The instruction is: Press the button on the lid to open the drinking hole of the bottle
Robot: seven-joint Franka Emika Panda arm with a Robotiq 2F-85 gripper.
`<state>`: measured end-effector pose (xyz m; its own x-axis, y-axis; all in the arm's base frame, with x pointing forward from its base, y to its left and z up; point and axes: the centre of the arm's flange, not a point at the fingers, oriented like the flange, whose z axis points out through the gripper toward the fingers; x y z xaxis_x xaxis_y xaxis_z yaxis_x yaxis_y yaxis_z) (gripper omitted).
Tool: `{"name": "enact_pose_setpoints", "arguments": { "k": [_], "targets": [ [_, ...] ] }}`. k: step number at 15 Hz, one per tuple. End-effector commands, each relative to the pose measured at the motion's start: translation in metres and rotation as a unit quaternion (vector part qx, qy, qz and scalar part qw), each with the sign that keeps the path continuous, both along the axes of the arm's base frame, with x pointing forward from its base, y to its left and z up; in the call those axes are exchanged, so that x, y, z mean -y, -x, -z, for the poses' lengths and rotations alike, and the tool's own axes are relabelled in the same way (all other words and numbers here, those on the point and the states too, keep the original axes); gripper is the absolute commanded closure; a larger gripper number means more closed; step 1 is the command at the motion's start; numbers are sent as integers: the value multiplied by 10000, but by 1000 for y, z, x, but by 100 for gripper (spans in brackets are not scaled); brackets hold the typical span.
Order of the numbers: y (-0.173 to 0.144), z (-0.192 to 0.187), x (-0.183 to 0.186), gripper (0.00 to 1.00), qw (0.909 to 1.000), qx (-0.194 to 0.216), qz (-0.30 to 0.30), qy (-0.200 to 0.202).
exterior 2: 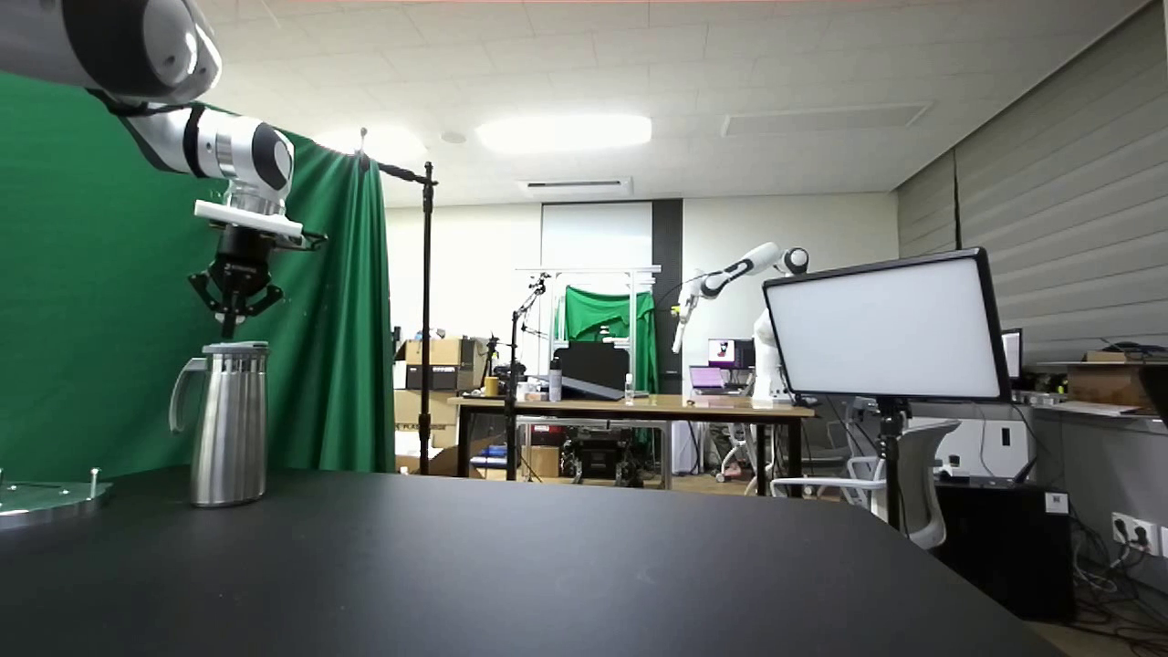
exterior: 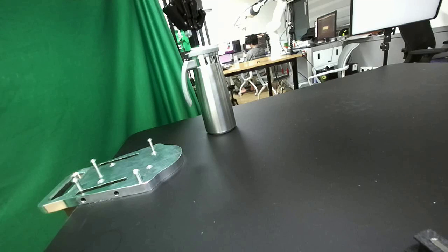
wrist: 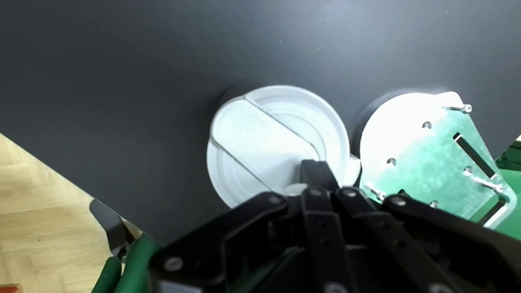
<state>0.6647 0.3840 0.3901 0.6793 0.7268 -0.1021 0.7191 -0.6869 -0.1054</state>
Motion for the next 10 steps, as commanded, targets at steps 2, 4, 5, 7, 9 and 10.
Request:
{"name": "enact_pose_setpoints", "arguments": {
  "k": [2, 4, 5, 7, 9, 10],
  "targets": [
    [0, -1, -1, 100, 9999, -24, 123, 14],
    [0, 4, -2, 100, 9999, -53, 116, 23],
    [0, 7, -2, 100, 9999, -77, 108, 37],
    [-1, 11, -3, 100, 9999, -84, 100, 44],
    [-2, 13, -3, 100, 9999, -99, 98, 49],
    [-2, 14, -3, 100, 9999, -109, 100, 56]
  ]
}}
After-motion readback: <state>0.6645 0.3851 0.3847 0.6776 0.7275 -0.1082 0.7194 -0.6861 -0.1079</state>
